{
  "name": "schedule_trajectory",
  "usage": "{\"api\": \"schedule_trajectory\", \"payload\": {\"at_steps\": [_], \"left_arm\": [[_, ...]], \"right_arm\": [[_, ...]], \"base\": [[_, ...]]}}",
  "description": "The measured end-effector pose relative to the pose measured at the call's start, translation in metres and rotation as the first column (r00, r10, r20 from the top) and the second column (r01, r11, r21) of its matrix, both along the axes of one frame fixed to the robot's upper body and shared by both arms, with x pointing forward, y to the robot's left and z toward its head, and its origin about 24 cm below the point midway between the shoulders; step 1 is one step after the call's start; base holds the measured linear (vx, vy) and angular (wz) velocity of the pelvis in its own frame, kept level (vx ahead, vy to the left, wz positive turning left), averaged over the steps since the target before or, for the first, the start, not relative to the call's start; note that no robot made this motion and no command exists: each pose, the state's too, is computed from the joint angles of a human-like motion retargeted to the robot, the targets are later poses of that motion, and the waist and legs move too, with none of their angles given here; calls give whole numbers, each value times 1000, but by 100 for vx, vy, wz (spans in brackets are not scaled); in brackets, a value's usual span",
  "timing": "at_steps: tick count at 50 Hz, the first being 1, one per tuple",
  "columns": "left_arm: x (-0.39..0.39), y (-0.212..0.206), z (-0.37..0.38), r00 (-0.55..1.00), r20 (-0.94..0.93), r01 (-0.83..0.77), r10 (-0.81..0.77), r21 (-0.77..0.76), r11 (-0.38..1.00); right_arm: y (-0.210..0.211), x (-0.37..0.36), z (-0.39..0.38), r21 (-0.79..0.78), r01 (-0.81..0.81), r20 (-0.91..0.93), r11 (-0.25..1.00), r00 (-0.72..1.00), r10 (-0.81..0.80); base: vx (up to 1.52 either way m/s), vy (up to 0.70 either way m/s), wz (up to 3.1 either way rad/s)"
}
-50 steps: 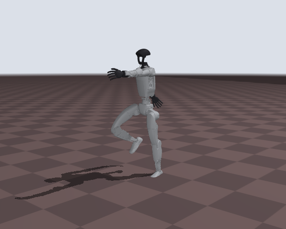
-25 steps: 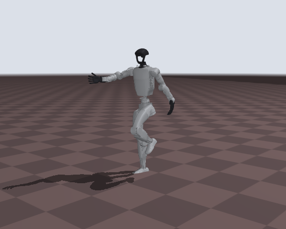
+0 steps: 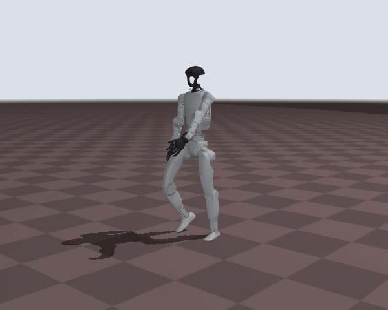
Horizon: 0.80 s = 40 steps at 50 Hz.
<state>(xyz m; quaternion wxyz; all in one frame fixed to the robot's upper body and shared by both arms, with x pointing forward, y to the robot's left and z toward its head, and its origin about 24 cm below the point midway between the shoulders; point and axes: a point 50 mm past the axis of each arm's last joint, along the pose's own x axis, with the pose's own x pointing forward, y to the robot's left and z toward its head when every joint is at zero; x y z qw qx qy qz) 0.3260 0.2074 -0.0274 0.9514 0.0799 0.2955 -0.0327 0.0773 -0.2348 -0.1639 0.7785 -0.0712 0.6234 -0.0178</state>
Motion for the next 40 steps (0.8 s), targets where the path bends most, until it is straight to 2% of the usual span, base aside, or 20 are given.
{"api": "schedule_trajectory", "payload": {"at_steps": [2,5,9,13,17,21,25,27,28,30,33,36,40], "left_arm": [[53,2,79,974,216,40,-64,115,993],[94,7,198,869,479,-5,-126,262,965],[97,18,305,713,687,-108,-143,309,945],[92,24,340,677,722,-154,-144,331,931],[98,18,301,743,646,-91,-175,356,930],[90,8,189,849,499,23,-174,295,955],[34,5,49,971,231,24,-61,160,987],[-21,8,-20,998,-6,60,-60,176,983],[-60,8,-55,976,-184,148,-113,190,970],[-154,7,-111,822,-530,290,-208,75,954],[-295,1,-145,609,-772,171,-180,-93,981],[-410,-9,-138,443,-887,-38,-133,-166,985],[-515,-17,-100,221,-966,-221,-136,-186,957]], "right_arm": [[-10,-90,-3,21,57,-241,998,969,-50],[-18,-201,20,3,167,-496,986,857,-144],[-19,-295,66,-55,305,-648,951,714,-267],[-9,-346,101,-118,400,-731,909,585,-352],[7,-343,94,-91,423,-734,902,584,-348],[13,-283,49,-40,377,-602,925,730,-324],[10,-158,1,-66,372,-298,926,878,-374],[10,-70,-8,-44,380,-88,924,920,-383],[12,-27,-6,-10,375,6,927,927,-374],[13,57,11,38,325,168,945,930,-326],[-3,179,78,50,326,517,944,800,-303],[-8,275,183,168,361,810,917,479,-337],[-8,330,318,319,307,931,897,77,-357]], "base": [[-4,6,110],[-2,8,31],[0,4,-2],[3,-4,-9],[0,0,0],[5,-6,19],[11,-11,-47],[0,-23,-171],[-12,-27,-145],[-19,-22,-44],[-8,-8,5],[-3,-4,-17],[-1,-6,4]]}}
